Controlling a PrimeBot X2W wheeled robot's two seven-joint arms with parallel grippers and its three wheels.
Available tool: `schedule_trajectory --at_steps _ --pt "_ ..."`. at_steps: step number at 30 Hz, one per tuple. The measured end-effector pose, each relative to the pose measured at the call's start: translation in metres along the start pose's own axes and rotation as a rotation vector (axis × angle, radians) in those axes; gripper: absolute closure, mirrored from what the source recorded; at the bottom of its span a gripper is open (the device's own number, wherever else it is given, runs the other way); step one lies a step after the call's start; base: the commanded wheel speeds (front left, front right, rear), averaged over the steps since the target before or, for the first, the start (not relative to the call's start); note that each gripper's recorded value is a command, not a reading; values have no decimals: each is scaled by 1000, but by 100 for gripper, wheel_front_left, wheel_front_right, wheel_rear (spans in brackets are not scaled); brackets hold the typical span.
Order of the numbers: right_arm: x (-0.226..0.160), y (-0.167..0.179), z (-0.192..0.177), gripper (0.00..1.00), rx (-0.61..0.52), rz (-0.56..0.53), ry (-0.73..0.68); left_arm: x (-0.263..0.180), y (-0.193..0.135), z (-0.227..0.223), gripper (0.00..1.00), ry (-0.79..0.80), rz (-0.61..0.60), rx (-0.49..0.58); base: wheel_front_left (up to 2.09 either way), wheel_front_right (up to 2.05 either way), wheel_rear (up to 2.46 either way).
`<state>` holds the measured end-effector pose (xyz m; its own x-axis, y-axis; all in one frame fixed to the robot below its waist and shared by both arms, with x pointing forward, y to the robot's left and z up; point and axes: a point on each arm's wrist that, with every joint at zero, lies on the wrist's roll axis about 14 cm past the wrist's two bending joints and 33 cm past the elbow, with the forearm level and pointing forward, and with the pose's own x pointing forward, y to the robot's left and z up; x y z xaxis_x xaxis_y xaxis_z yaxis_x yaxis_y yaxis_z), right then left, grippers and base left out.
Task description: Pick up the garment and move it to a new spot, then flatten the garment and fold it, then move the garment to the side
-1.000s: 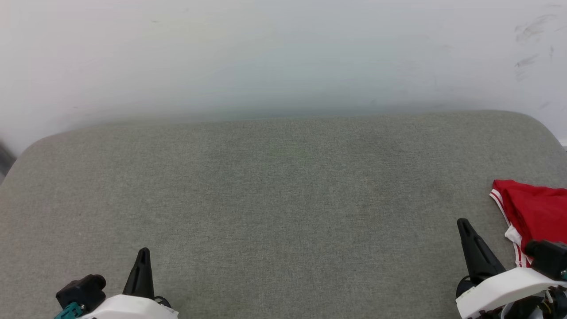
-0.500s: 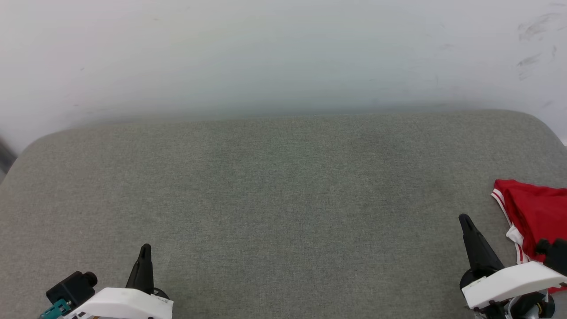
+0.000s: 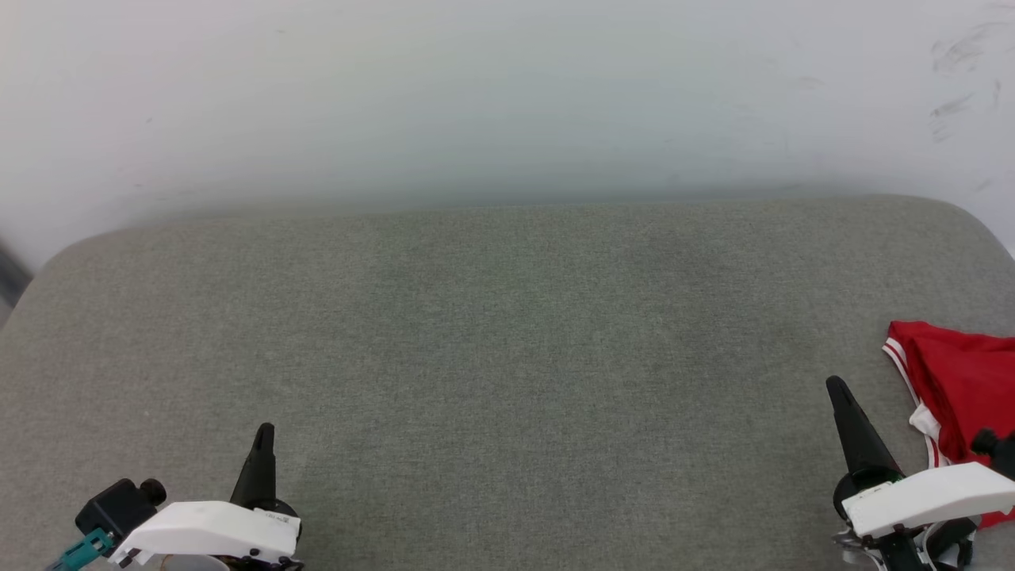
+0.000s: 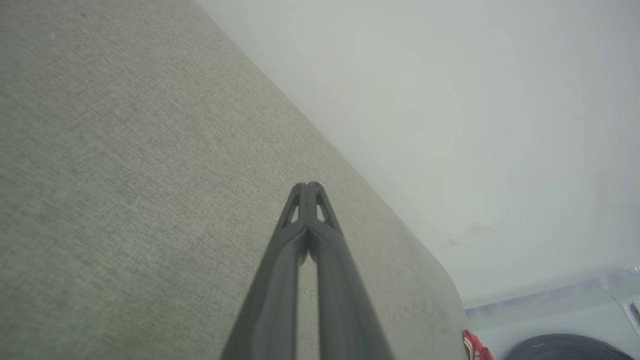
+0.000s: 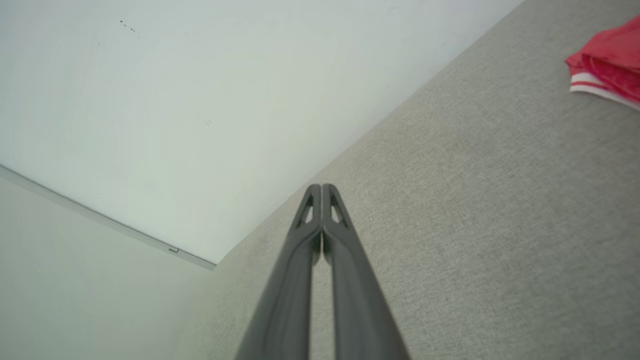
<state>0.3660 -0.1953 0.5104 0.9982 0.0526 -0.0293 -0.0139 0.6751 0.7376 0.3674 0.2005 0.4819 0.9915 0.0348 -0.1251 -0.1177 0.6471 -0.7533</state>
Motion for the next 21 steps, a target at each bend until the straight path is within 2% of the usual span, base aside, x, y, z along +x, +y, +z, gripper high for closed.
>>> schedule_trajectory --at_steps 21 --pt "6 -3 0 100 249 -5 -17 6 -4 2 100 9 -18 -239 0 0 0"
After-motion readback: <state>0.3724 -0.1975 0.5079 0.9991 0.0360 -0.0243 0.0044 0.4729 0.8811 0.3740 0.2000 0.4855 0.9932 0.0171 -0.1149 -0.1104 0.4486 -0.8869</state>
